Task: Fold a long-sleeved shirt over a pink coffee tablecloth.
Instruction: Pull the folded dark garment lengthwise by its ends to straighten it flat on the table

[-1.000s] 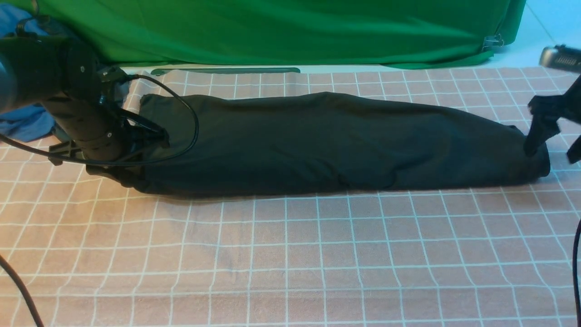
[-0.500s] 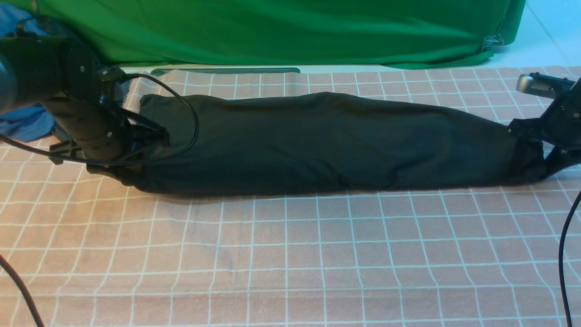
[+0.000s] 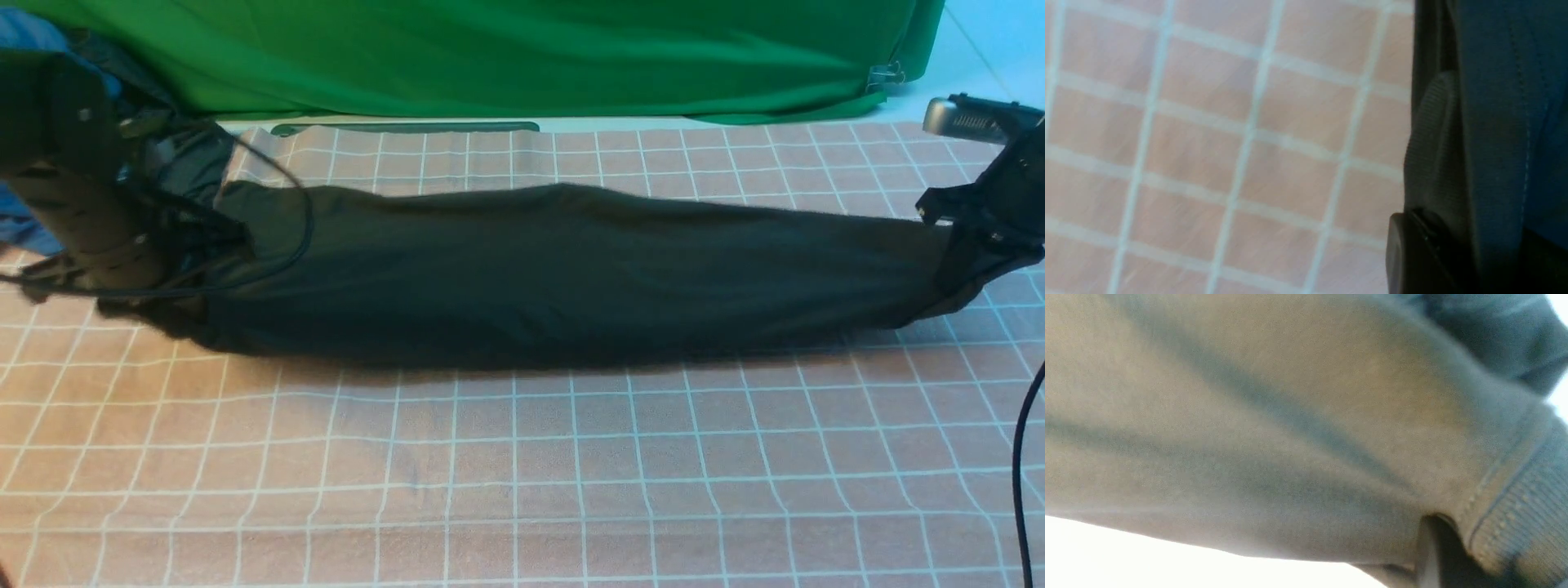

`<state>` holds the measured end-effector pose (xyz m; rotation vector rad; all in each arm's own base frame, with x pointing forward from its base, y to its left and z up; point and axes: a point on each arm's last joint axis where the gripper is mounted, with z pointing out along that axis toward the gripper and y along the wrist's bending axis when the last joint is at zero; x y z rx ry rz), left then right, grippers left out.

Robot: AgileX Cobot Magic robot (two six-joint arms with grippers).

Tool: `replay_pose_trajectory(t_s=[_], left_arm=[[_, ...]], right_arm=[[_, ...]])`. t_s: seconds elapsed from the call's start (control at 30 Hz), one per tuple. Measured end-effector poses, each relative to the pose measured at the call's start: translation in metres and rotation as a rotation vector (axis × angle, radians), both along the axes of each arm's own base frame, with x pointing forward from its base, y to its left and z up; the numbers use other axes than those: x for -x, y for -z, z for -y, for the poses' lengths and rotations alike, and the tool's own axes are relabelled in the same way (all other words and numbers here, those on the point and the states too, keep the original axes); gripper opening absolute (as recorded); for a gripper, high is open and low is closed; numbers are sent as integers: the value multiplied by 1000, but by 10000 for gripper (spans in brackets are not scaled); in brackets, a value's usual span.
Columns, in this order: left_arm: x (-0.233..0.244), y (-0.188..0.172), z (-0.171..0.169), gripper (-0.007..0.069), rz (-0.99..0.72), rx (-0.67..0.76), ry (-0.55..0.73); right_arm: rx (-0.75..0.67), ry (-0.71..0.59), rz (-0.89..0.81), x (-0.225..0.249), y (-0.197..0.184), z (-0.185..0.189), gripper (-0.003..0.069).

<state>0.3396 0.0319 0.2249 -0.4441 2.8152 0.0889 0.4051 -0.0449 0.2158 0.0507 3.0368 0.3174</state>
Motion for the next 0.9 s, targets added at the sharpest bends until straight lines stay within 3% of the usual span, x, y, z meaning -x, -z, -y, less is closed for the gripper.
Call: replay_pose_trajectory(t_s=[0.27, 0.67, 0.77, 0.9], left_arm=[[60, -8, -38, 196, -46, 95, -212], [105, 2, -33, 196, -168, 115, -221], [105, 2, -33, 196, -164, 121, -222], [105, 2, -34, 197, -171, 108, -216]], right_arm=[[-44, 0, -110, 70, -5, -16, 64], [-29, 20, -226, 127, 40, -21, 78], [-25, 20, -221, 127, 41, -21, 132], [-9, 9, -219, 127, 41, -20, 267]])
